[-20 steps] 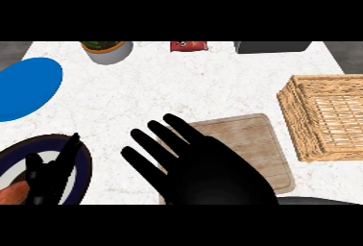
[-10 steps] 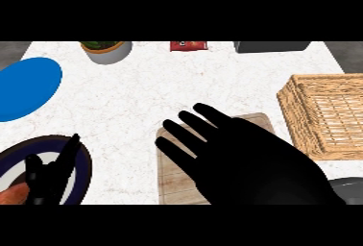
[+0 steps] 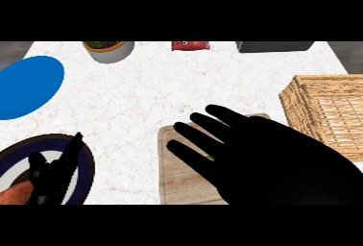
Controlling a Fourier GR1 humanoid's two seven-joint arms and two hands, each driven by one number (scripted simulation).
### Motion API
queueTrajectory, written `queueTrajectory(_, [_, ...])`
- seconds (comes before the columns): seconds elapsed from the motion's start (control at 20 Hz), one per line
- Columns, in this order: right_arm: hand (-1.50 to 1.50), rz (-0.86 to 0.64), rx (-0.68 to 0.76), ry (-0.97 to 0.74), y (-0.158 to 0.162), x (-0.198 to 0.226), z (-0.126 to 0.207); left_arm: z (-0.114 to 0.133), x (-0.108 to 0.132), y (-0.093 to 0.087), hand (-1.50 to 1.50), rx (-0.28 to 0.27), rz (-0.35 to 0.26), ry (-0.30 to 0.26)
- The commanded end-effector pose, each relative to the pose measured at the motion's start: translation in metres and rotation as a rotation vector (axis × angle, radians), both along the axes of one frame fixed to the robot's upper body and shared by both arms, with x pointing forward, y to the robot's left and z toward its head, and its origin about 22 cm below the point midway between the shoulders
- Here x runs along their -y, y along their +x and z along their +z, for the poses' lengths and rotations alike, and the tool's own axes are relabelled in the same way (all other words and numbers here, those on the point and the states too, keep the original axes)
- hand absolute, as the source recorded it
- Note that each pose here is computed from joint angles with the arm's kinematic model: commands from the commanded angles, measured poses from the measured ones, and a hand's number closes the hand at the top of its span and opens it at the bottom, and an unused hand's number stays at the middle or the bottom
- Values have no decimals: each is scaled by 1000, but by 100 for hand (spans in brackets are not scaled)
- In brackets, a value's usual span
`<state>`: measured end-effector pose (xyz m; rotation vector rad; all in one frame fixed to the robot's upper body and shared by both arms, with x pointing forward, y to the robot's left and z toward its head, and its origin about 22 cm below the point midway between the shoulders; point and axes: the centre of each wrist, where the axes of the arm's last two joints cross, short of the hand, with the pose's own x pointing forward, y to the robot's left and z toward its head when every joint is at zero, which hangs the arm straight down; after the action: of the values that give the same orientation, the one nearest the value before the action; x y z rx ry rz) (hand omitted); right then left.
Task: Pick the bell pepper from the cutting board and place it in the basket
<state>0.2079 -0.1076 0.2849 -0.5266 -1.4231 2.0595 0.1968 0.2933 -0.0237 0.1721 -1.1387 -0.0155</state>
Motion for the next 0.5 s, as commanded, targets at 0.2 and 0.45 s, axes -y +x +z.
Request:
queueTrajectory(0.2, [-150,-96,-6,-18,-13,-16,-19,-24,-2,-4,0,-143,1,-10])
queueTrajectory(0.45, [-150,-119,-2,-32,-16,-12,-39,-22,-1,-12,0,-131,-22,-16])
